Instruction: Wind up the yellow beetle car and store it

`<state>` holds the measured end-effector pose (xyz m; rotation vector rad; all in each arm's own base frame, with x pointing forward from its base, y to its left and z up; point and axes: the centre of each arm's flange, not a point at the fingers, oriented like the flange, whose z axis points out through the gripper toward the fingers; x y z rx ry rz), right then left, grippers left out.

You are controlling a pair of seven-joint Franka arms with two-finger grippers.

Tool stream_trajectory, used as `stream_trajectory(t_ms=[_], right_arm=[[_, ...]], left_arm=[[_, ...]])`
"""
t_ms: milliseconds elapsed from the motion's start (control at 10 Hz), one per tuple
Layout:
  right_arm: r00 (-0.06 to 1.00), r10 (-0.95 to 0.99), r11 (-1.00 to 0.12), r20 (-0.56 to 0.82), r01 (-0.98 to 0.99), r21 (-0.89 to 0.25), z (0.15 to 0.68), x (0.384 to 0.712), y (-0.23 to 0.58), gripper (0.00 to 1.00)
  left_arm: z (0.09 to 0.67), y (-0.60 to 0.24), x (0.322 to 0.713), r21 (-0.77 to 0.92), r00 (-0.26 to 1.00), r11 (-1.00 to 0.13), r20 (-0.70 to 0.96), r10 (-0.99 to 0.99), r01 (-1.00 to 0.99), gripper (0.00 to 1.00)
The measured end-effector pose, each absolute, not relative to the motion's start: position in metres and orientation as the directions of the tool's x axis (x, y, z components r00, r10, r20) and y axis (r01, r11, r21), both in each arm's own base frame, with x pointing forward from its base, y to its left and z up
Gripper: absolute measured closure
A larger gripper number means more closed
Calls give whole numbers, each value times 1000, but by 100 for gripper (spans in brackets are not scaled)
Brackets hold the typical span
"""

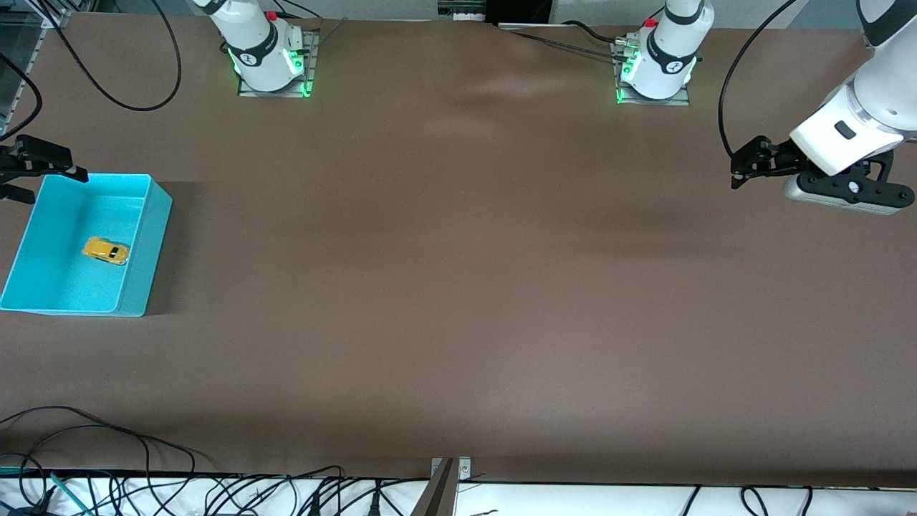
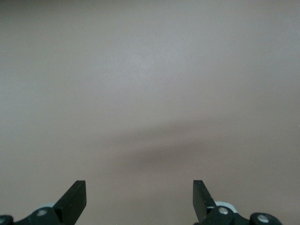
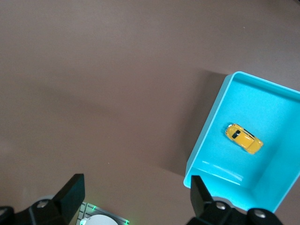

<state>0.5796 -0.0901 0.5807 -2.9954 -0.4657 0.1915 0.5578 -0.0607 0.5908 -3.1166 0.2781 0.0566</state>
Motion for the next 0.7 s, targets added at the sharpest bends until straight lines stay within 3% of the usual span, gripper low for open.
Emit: stream_trajectory(t_ms=[398,697], right_arm=[[979,163,-987,-123,163,-9,609,567,-48,0],[990,79,-997,-114,80,6,579,568,-36,0]], left_arm=[[591,-61,558,-9,983,-984,-37,-177,-178,0],[591,-63,558,-9,983,-984,-37,-180,-180,0]])
